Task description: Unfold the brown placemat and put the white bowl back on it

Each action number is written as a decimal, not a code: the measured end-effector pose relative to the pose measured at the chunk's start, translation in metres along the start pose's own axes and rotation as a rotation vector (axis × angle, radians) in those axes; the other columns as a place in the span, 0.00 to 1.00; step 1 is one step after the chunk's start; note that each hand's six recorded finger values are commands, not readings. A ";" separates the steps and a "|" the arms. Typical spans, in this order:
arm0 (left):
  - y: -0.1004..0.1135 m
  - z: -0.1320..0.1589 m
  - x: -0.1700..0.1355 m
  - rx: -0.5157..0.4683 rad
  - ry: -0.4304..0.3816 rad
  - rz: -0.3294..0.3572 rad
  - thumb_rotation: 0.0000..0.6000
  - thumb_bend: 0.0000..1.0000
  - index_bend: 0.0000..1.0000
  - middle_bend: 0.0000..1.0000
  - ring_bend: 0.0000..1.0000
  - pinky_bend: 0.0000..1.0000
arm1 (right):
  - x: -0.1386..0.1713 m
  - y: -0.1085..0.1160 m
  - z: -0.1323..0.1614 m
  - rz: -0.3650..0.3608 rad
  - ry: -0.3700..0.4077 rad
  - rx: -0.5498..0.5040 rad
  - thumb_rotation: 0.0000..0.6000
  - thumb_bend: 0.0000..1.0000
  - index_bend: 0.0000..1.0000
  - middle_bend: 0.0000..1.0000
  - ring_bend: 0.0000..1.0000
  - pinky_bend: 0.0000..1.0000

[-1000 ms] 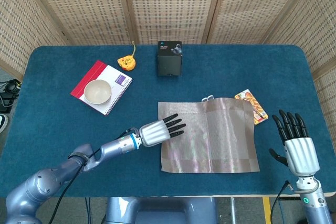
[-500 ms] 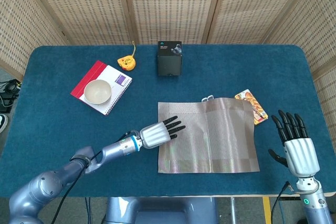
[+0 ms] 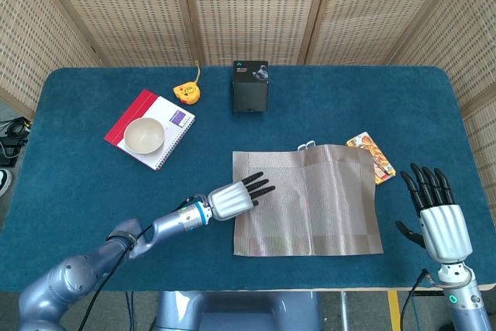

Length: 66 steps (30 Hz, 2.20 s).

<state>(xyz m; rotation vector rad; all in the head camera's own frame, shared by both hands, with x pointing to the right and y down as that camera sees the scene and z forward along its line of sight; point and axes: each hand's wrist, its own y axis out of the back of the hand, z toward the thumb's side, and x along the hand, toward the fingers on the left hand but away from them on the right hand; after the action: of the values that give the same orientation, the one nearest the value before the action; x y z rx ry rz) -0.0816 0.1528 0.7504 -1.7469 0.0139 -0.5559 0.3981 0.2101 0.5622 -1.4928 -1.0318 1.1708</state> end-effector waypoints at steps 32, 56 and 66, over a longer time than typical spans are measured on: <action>0.011 -0.009 -0.070 -0.003 0.018 -0.001 1.00 0.46 0.75 0.00 0.00 0.00 | 0.004 0.004 0.006 -0.006 0.021 -0.014 1.00 0.00 0.00 0.00 0.00 0.00; -0.022 -0.013 -0.181 0.045 0.090 -0.118 1.00 0.46 0.76 0.00 0.00 0.00 | 0.009 0.008 0.014 -0.012 0.048 -0.022 1.00 0.00 0.00 0.00 0.00 0.00; -0.034 -0.023 -0.201 0.043 0.119 -0.150 1.00 0.46 0.76 0.00 0.00 0.00 | 0.011 0.009 0.015 -0.015 0.054 -0.019 1.00 0.00 0.00 0.00 0.00 0.00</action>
<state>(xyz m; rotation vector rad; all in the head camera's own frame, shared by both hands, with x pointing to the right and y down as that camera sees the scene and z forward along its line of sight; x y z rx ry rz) -0.2778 0.2015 0.7137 -1.6801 -0.0459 -0.7644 0.3859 0.2218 0.5501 -1.5211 -1.0187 1.1069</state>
